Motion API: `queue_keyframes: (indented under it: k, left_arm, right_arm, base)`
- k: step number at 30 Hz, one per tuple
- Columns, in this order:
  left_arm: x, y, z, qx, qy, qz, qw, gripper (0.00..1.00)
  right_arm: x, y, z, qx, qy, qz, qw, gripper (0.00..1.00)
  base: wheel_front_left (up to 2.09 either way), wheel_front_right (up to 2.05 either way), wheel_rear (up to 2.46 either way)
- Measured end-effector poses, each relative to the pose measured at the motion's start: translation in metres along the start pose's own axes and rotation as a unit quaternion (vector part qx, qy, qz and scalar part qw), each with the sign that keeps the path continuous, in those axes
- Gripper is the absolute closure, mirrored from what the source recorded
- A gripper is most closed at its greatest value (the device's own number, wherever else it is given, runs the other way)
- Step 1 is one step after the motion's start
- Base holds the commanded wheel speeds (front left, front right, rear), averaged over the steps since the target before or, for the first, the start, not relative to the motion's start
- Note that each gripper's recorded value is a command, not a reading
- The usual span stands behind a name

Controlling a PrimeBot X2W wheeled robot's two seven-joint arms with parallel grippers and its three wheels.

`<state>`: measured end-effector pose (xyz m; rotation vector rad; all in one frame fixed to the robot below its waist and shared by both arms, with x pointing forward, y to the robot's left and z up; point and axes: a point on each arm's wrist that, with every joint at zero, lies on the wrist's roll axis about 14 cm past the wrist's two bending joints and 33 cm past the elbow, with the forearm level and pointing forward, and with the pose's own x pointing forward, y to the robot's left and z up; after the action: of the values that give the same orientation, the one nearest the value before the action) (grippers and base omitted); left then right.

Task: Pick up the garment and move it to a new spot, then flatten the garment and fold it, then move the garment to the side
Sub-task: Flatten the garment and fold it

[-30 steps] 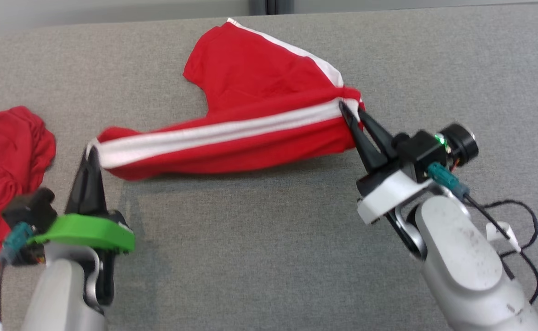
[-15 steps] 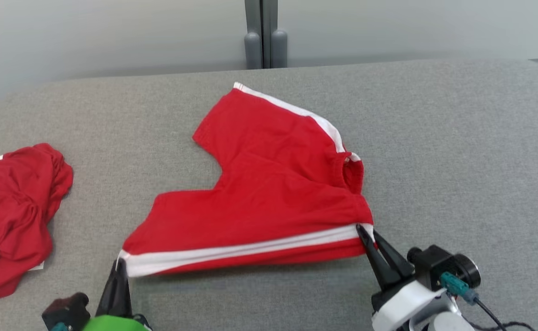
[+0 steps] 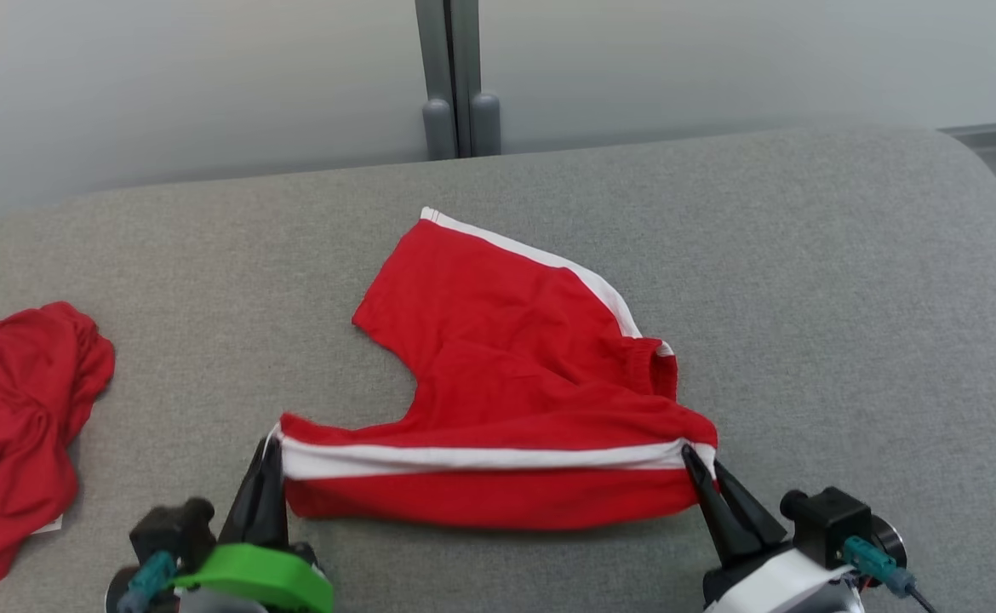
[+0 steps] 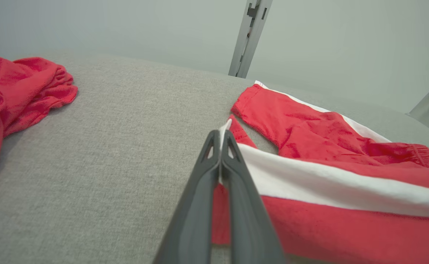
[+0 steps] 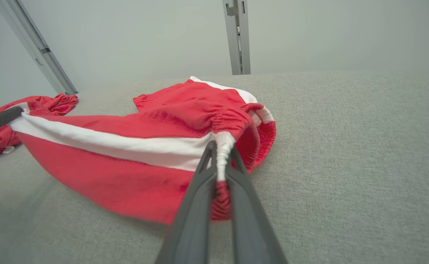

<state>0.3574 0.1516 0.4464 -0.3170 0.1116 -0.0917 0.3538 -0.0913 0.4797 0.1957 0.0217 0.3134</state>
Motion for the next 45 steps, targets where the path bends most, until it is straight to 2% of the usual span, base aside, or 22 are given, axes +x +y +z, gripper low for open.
queue_keyframes:
  k: [3,7,14,28,36,41,42,43,44,45]
  left_arm:
    - [0.029,-0.015,0.019,0.015,-0.020,-0.033,0.999,1.00]
    - [0.068,-0.031,0.040,0.041,-0.040,-0.073,0.996,1.00]
    - [0.128,-0.050,0.044,0.083,-0.035,-0.129,0.988,1.00]
    - [0.216,-0.069,0.000,0.132,0.011,-0.190,0.973,1.00]
    - [0.252,-0.055,-0.021,0.159,0.034,-0.178,0.971,1.00]
    - [0.258,-0.052,-0.044,0.167,0.059,-0.178,0.968,1.00]
    - [0.259,-0.052,-0.046,0.166,0.062,-0.177,0.968,0.78]
    - [0.259,-0.052,-0.047,0.164,0.062,-0.176,0.969,0.52]
    - [0.259,-0.054,-0.047,0.162,0.061,-0.177,0.969,0.00]
    - [0.260,-0.055,-0.045,0.160,0.058,-0.178,0.969,0.00]
  right_arm:
    - [0.013,-0.005,0.006,0.007,-0.010,-0.004,1.000,1.00]
    - [0.035,-0.010,0.019,0.044,-0.033,-0.007,0.998,1.00]
    - [0.069,-0.029,0.027,0.094,-0.053,-0.021,0.994,1.00]
    - [0.097,-0.064,-0.003,0.132,-0.030,-0.054,0.989,1.00]
    - [0.096,-0.081,-0.011,0.136,-0.025,-0.076,0.987,1.00]
    - [0.095,-0.084,-0.019,0.140,-0.016,-0.081,0.987,1.00]
    - [0.094,-0.084,-0.020,0.141,-0.015,-0.082,0.987,0.76]
    - [0.094,-0.085,-0.021,0.141,-0.014,-0.082,0.986,0.56]
    - [0.094,-0.085,-0.021,0.140,-0.014,-0.083,0.987,0.00]
    - [0.094,-0.085,-0.020,0.137,-0.015,-0.083,0.987,0.00]
  base:
    - [0.00,0.00,0.00]
    - [0.00,0.00,0.00]
    - [0.00,0.00,0.00]
    - [0.00,0.00,0.00]
    - [0.00,0.00,0.00]
    - [0.00,0.00,0.00]
    - [0.00,0.00,0.00]
    - [0.00,0.00,0.00]
    - [0.00,0.00,0.00]
    - [0.00,0.00,0.00]
